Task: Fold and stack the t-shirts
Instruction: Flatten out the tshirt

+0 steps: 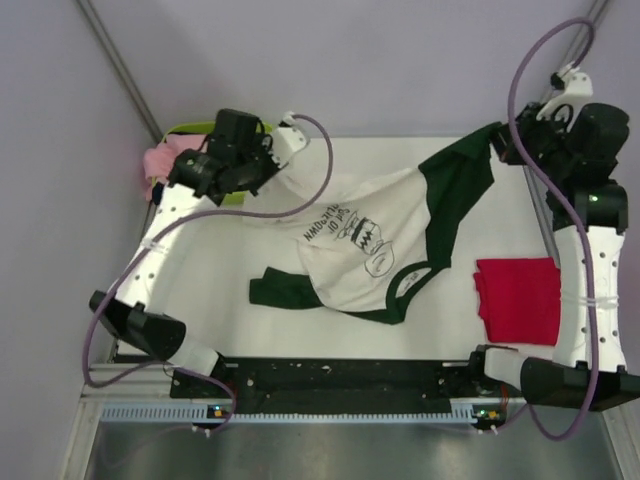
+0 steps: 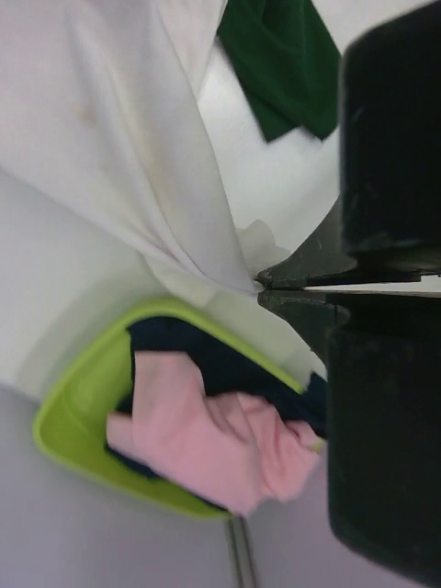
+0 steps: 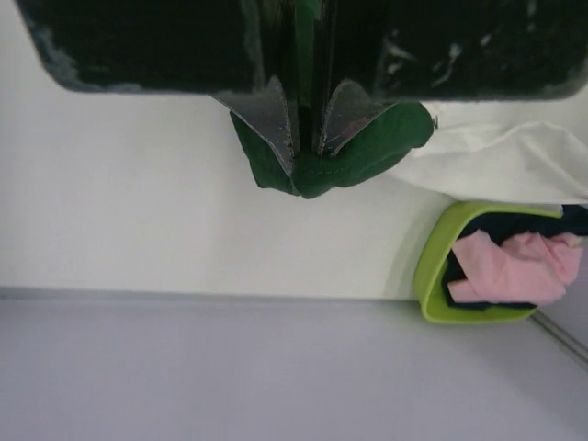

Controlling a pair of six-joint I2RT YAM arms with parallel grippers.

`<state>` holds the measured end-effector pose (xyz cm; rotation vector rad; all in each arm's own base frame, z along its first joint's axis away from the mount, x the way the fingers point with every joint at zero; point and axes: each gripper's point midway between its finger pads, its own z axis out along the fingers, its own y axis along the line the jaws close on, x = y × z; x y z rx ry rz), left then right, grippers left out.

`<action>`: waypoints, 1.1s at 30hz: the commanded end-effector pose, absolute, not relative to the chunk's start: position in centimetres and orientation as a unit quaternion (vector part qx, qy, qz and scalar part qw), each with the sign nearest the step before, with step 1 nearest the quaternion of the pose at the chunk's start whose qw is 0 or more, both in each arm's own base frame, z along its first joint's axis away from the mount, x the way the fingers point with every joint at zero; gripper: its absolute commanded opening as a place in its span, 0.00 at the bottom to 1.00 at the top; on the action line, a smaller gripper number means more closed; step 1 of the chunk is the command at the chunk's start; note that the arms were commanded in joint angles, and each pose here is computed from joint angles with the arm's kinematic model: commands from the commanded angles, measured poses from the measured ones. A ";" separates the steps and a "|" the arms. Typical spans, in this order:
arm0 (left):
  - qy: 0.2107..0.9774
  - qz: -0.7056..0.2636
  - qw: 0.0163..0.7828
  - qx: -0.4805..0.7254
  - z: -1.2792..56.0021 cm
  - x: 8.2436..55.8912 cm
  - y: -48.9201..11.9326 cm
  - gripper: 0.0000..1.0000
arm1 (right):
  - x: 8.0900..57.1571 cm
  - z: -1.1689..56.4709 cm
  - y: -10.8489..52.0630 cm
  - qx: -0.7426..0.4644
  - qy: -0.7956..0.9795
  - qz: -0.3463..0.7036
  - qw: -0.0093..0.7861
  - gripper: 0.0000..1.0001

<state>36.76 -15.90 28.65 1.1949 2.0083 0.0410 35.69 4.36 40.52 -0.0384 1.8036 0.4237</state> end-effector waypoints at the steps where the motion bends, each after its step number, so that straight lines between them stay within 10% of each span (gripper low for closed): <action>1: 0.747 0.100 0.514 0.409 41.7 34.5 -10.3 0.00 | 32.5 51.4 2.5 -0.036 0.692 0.177 0.699 0.00; 9: 0.661 0.174 0.663 0.306 56.4 30.3 -5.5 0.00 | 25.4 63.6 1.6 -0.064 0.584 0.106 0.802 0.00; 22: 0.669 0.109 0.673 0.297 56.4 27.6 -6.3 0.00 | 17.0 70.0 2.7 -0.089 0.484 0.017 0.870 0.00; 33: 0.729 0.024 0.589 0.348 44.5 42.3 -14.9 0.00 | 42.5 59.7 3.5 -0.075 0.606 0.224 0.760 0.00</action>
